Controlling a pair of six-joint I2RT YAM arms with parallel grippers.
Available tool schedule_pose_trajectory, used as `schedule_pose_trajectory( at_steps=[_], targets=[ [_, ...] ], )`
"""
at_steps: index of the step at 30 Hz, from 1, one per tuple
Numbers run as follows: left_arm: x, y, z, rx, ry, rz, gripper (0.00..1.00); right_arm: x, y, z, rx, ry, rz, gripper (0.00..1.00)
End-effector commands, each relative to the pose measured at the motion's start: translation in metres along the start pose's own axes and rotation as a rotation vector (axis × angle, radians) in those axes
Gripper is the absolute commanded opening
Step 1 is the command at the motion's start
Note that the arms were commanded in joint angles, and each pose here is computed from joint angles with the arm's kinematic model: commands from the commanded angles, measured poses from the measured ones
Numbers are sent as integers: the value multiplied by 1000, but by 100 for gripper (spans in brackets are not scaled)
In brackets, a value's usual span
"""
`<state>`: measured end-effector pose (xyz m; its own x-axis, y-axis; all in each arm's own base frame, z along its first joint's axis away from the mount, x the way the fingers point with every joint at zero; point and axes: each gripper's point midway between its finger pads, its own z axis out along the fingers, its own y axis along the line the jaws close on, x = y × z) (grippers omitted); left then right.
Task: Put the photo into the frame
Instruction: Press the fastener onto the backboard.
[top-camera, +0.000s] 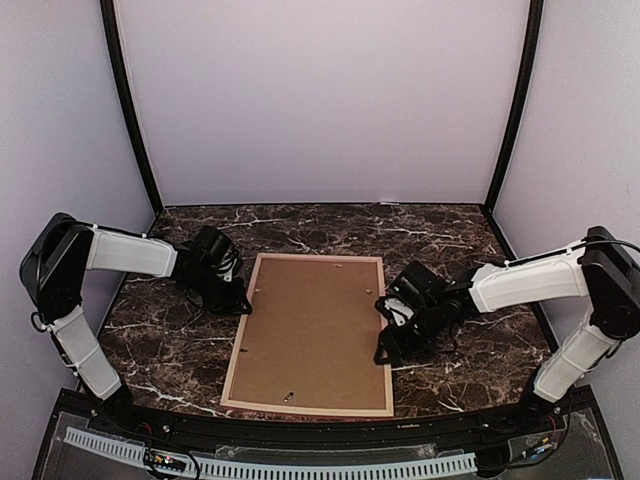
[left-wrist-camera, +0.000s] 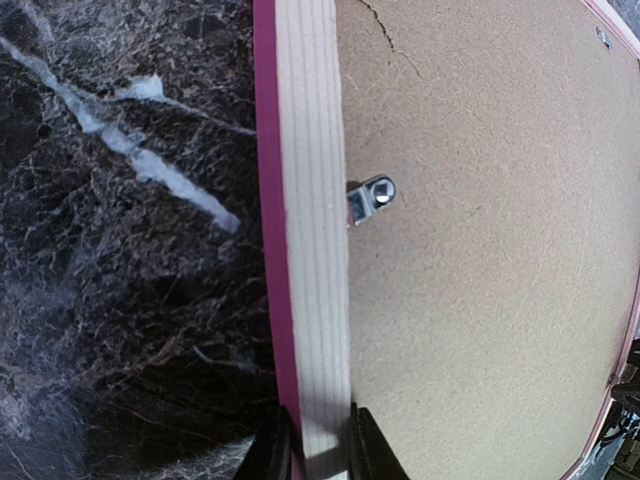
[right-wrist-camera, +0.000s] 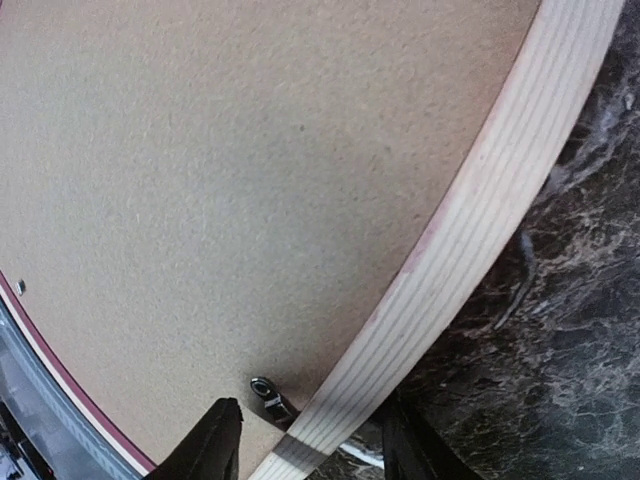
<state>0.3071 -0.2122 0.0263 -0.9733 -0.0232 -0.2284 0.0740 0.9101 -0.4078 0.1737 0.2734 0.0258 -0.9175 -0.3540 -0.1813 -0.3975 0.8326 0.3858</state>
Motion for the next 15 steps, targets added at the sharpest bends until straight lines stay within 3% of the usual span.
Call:
schedule_pose_trajectory(
  at_steps=[1,9,15],
  targets=[
    [22,7,-1,-22,57,-14,7,-12,-7,-5,-14,-46,46,52],
    [22,5,-4,-8,44,-25,7,-69,-45,-19,63,-183,185,53],
    [20,3,-5,-3,39,-21,7,-121,-55,-30,85,-256,187,55]
  ],
)
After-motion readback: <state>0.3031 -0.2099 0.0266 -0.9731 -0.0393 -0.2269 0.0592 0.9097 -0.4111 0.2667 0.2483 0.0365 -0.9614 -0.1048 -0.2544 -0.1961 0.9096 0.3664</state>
